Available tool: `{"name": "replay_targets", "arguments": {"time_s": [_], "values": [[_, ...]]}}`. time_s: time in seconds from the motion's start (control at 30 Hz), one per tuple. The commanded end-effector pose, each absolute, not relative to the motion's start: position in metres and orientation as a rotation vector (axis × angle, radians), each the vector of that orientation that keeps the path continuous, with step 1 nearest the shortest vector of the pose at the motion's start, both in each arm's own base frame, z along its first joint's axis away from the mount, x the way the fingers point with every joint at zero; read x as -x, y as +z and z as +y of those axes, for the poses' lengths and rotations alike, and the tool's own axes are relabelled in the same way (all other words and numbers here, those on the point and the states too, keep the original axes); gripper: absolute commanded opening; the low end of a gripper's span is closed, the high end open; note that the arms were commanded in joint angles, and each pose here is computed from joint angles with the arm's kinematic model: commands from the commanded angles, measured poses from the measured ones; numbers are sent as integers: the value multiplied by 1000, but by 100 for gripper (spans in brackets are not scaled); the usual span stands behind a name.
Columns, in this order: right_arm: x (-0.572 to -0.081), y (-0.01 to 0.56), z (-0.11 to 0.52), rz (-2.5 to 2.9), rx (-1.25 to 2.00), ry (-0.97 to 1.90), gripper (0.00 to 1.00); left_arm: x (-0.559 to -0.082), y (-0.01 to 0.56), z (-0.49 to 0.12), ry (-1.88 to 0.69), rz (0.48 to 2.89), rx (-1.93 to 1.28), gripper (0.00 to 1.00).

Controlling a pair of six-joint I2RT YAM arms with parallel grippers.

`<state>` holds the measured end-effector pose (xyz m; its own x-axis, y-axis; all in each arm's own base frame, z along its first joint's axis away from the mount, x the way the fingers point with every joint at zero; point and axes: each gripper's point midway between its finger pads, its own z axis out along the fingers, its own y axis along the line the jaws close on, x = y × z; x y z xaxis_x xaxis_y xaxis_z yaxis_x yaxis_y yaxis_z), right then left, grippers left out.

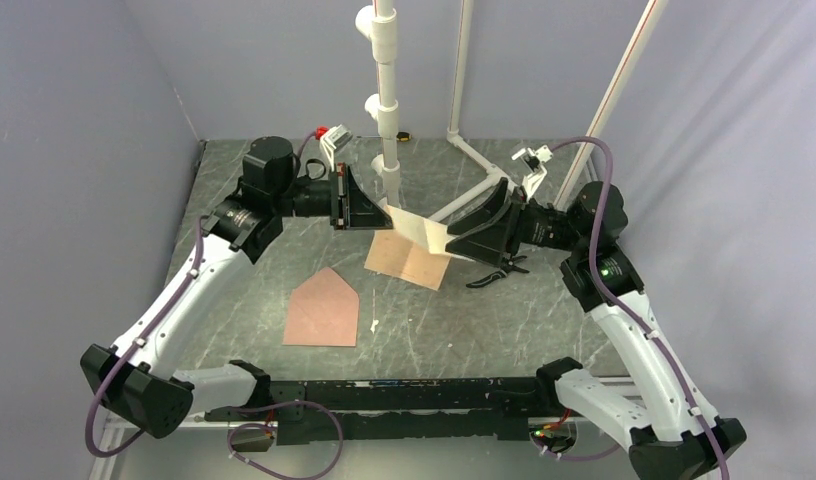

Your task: Place the letter into the envelope and seal it

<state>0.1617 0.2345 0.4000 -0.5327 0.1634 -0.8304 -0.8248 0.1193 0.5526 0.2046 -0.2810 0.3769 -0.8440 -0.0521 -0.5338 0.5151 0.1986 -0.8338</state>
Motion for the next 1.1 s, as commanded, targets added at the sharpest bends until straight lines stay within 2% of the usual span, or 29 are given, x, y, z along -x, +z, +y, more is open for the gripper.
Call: {"name": "replay_targets", "arguments": {"time_s": [0.0, 0.1, 0.2, 0.27, 0.37, 0.47, 0.6, 0.77, 0.8, 0.9, 1.07], "values": [[-147, 413, 233, 1548, 777, 1520, 70, -201, 397, -284, -1739, 1920, -537, 2], [-141, 416, 234, 1525, 804, 1574, 69, -200, 404, -283, -1725, 1876, -555, 2], [-141, 416, 235, 1527, 810, 1568, 73, -199, 409, -282, -1718, 1844, -570, 2], [-161, 414, 232, 1584, 693, 1454, 77, -196, 412, -282, -1727, 1814, -599, 2], [-207, 413, 212, 1664, 345, 1244, 84, -191, 414, -279, -1707, 1778, -625, 3], [-225, 404, 201, 1697, 117, 1213, 96, -188, 418, -276, -1678, 1744, -634, 2], [-217, 393, 217, 1710, 173, 1330, 97, -189, 428, -273, -1649, 1699, -614, 2], [-192, 407, 238, 1603, 342, 1478, 96, -203, 435, -271, -1606, 1709, -485, 2], [-192, 408, 239, 1598, 340, 1491, 95, -204, 438, -271, -1615, 1700, -475, 3], [-195, 408, 244, 1614, 320, 1526, 76, -204, 443, -272, -1642, 1685, -454, 2], [-198, 416, 246, 1568, 277, 1573, 30, -204, 442, -272, -1642, 1700, -446, 2]]}}
